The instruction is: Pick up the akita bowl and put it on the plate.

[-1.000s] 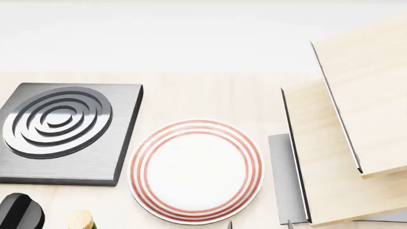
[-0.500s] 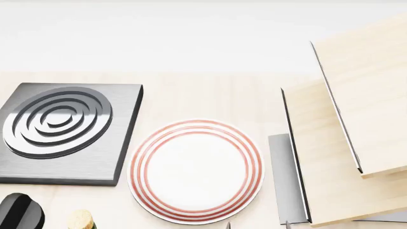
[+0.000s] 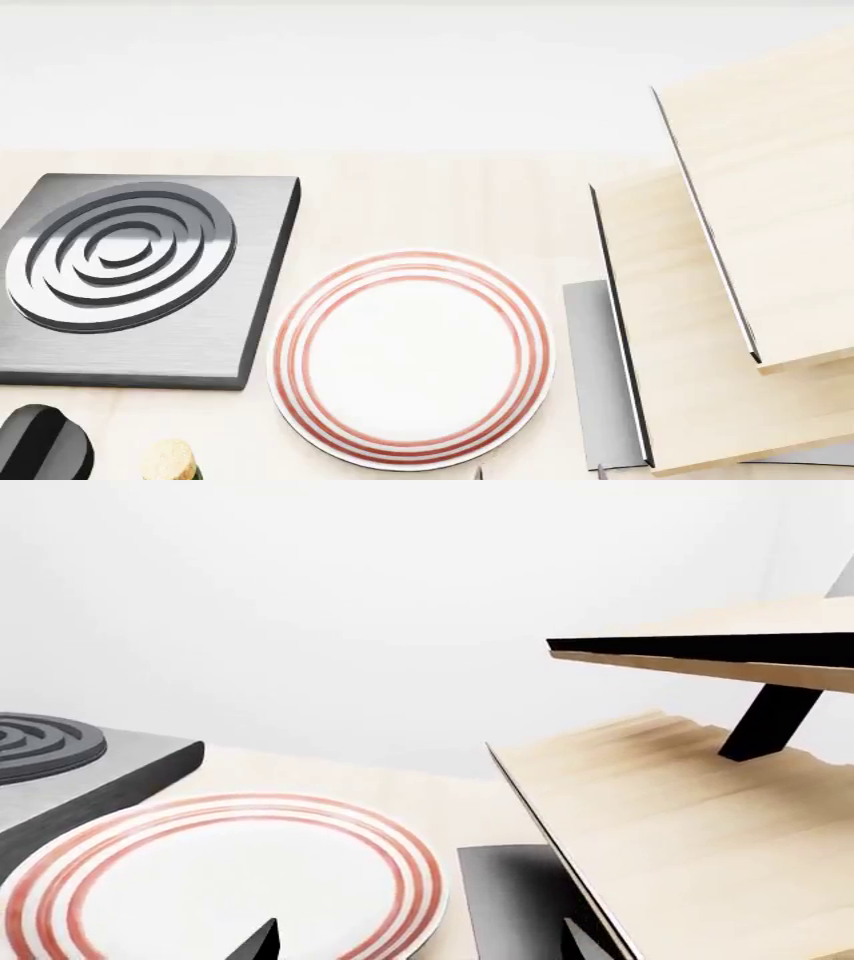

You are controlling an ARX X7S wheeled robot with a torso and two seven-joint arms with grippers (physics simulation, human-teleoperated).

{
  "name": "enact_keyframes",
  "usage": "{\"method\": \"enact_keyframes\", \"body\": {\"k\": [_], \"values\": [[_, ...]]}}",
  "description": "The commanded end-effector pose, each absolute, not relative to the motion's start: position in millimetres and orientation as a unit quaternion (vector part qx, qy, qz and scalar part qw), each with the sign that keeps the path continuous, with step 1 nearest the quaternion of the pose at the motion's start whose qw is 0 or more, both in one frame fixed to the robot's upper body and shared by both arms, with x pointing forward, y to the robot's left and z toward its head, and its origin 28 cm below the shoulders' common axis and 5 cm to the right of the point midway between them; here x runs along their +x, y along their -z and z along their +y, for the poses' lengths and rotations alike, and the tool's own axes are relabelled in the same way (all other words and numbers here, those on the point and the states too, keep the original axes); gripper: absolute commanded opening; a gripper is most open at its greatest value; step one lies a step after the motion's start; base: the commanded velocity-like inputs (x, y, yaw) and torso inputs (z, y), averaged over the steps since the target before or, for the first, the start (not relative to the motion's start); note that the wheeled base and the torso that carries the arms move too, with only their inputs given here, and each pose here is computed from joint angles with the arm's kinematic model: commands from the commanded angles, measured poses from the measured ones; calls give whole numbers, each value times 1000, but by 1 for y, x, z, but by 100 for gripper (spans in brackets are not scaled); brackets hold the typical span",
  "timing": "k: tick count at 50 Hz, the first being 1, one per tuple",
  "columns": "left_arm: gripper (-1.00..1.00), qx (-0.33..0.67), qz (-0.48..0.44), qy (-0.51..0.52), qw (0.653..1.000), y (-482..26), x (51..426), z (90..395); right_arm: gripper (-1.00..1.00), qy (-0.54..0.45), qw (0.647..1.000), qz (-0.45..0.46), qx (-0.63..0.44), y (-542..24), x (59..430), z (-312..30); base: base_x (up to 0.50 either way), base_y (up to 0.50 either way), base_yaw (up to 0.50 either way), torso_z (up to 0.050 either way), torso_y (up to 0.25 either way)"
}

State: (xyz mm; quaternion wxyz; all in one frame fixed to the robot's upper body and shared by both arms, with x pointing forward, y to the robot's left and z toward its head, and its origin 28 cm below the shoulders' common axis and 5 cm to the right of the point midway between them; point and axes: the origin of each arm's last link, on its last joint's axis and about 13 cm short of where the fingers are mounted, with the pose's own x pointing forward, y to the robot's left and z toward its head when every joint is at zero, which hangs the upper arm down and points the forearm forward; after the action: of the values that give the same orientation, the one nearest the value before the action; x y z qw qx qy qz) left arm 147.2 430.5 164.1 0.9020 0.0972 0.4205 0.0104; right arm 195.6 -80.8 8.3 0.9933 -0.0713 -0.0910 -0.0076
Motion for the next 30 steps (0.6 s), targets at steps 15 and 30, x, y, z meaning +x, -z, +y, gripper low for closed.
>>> {"method": "enact_keyframes", "body": {"k": [15,30], "values": [[100,95,452,-1,887,-146,159,429,100,7,993,-89,-72,-7,195,-80,0,0,0,0,0],[-100,81,471,2,878,-134,163,429,100,6,994,-88,-71,-7,195,-80,0,0,0,0,0]]}}
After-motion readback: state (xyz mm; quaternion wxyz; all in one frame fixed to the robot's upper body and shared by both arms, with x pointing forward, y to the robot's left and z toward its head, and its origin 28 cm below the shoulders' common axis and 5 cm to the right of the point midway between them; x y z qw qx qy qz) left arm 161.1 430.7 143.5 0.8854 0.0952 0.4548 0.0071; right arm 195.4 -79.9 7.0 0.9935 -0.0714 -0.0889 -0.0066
